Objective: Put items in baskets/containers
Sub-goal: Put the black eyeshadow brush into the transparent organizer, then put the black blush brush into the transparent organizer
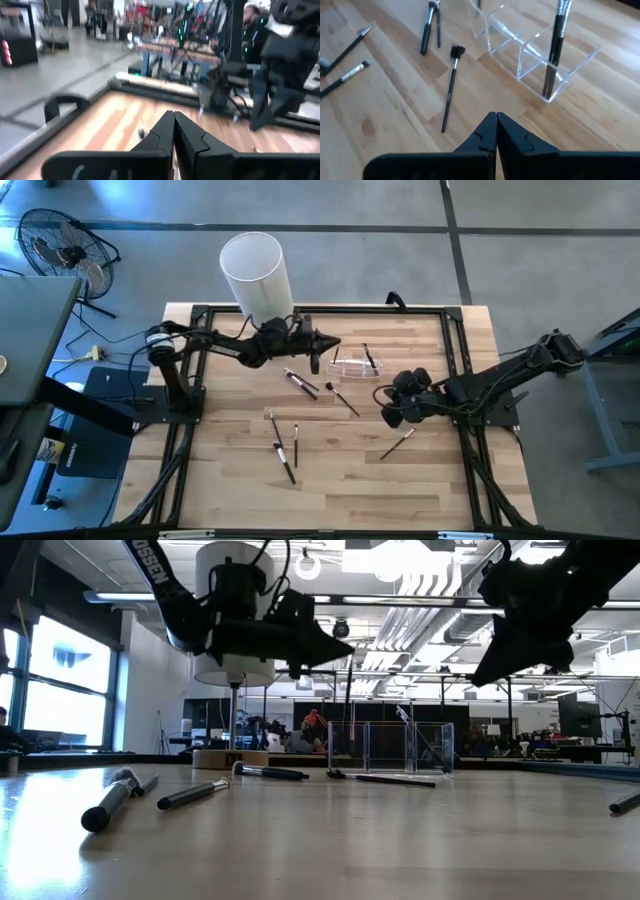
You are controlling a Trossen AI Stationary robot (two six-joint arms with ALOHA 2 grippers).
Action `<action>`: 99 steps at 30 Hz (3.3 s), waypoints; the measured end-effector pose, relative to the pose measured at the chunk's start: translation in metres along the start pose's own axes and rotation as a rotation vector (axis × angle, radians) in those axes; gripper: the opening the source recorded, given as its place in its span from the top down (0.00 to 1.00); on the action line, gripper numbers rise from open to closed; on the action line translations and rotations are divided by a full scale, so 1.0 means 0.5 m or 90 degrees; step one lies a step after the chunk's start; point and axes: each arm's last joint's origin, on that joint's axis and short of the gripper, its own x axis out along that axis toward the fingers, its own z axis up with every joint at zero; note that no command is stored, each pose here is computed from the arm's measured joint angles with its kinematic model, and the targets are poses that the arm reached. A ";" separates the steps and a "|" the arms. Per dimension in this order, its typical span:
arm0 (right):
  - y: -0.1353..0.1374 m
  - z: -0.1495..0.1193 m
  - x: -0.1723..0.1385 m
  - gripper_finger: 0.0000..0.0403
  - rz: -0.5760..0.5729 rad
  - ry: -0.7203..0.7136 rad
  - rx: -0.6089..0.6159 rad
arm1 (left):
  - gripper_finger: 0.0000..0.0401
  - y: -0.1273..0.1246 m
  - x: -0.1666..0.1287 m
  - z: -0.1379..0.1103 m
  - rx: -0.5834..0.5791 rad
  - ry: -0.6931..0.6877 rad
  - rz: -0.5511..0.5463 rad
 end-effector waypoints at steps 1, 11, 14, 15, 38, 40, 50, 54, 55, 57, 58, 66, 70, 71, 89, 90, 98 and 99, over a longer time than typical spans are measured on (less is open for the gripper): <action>0.000 0.000 0.000 0.99 -0.003 -0.004 0.006 | 1.00 0.001 0.000 -0.003 -0.011 0.007 0.004; 0.000 0.002 0.000 0.99 -0.007 -0.013 0.009 | 0.75 0.004 0.001 -0.011 -0.028 0.042 0.021; 0.000 0.001 0.000 1.00 -0.005 -0.011 0.008 | 0.65 -0.002 0.008 -0.001 -0.024 0.033 0.015; 0.000 0.001 0.000 1.00 -0.004 -0.009 0.006 | 0.62 -0.003 0.012 0.005 -0.024 0.032 0.018; 0.004 -0.003 0.000 0.99 0.034 0.035 -0.098 | 0.58 -0.135 -0.082 0.185 -0.395 0.310 0.559; 0.004 -0.003 0.000 0.98 0.036 0.036 -0.109 | 0.58 -0.132 -0.097 0.171 -0.442 0.336 0.618; 0.006 -0.005 0.000 0.99 0.061 0.058 -0.151 | 0.58 -0.123 -0.080 0.086 -0.574 0.383 0.775; 0.006 -0.005 0.000 0.99 0.058 0.056 -0.151 | 0.58 -0.117 -0.059 0.026 -0.617 0.416 0.836; 0.005 -0.005 0.000 0.99 0.058 0.056 -0.152 | 0.58 -0.116 -0.056 0.014 -0.623 0.423 0.852; 0.006 -0.005 0.000 1.00 0.060 0.057 -0.158 | 0.58 -0.115 -0.043 -0.003 -0.661 0.420 0.862; 0.006 -0.006 -0.001 1.00 0.062 0.059 -0.163 | 0.58 -0.115 -0.044 -0.013 -0.664 0.437 0.874; 0.007 -0.008 -0.001 0.98 0.076 0.074 -0.180 | 0.58 -0.100 -0.034 -0.077 -0.707 0.477 0.940; 0.007 -0.009 -0.001 0.99 0.080 0.082 -0.183 | 0.58 -0.085 -0.032 -0.087 -0.740 0.455 0.936; 0.007 -0.009 -0.002 1.00 0.083 0.084 -0.183 | 0.58 -0.081 -0.037 -0.091 -0.739 0.460 0.947; 0.007 -0.010 -0.002 0.99 0.091 0.092 -0.183 | 0.61 -0.072 -0.044 -0.110 -0.745 0.470 0.935; 0.007 -0.010 -0.002 0.99 0.091 0.092 -0.183 | 0.63 -0.072 -0.045 -0.111 -0.742 0.473 0.937; 0.008 -0.009 -0.002 0.99 0.092 0.089 -0.177 | 0.94 -0.070 -0.044 -0.110 -0.685 0.493 0.912; 0.009 -0.009 -0.002 0.99 0.093 0.088 -0.176 | 0.97 -0.070 -0.044 -0.110 -0.676 0.500 0.906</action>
